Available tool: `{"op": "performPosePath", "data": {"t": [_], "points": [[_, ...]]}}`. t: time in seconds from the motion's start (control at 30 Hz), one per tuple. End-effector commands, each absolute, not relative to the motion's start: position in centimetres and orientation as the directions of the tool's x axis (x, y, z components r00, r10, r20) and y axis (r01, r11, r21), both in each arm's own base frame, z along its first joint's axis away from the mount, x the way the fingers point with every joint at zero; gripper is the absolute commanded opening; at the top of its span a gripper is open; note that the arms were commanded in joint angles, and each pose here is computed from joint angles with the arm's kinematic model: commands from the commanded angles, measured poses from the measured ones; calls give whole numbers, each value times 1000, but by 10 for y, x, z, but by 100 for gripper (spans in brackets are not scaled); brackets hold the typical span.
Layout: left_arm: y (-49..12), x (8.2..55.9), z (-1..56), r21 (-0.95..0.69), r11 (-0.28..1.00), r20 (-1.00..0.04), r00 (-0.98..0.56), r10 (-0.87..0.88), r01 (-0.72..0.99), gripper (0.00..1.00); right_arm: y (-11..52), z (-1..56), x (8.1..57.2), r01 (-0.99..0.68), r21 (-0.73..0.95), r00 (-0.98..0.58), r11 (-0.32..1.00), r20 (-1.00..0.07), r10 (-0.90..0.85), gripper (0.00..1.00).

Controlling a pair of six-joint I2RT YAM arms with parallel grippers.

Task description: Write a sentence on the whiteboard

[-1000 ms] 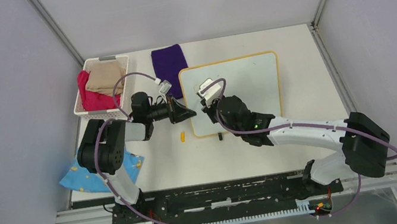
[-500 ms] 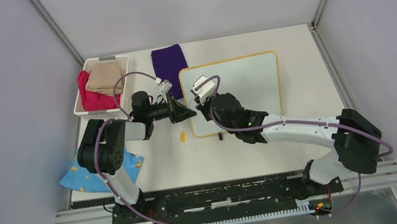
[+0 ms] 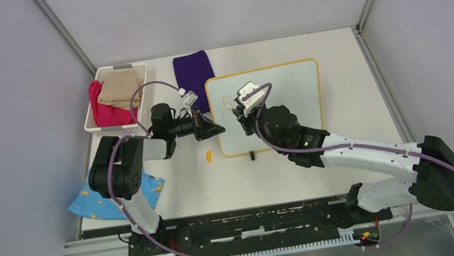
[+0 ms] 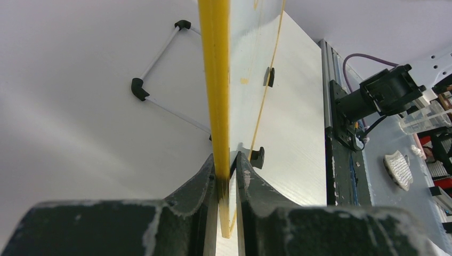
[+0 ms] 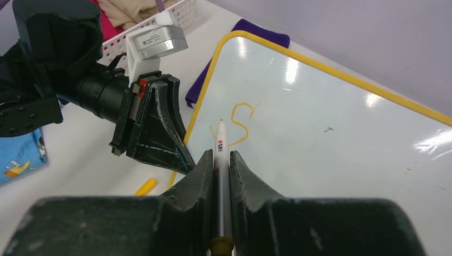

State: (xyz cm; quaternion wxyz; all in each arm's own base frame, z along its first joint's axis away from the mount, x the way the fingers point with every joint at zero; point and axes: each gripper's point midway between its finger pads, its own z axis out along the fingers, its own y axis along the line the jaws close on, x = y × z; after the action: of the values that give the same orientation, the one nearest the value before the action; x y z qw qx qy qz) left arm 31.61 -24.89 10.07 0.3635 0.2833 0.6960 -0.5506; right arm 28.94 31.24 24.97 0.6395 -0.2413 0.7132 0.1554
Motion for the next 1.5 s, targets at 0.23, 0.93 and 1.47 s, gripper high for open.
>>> {"op": "performPosePath", "data": {"t": [0.23, 0.93, 1.47], "points": [[-250, 310, 63, -570, 317, -785, -616, 59, 758, 2, 284, 252, 301, -452, -144, -44, 880, -982, -184, 0], [-250, 310, 62, -568, 321, -784, -617, 68, 758, 2, 289, 248, 319, -416, -136, -62, 899, -982, -177, 0], [-250, 310, 60, -567, 323, -783, -617, 73, 758, 2, 277, 218, 310, -423, -140, -115, 895, -972, -207, 0]]}}
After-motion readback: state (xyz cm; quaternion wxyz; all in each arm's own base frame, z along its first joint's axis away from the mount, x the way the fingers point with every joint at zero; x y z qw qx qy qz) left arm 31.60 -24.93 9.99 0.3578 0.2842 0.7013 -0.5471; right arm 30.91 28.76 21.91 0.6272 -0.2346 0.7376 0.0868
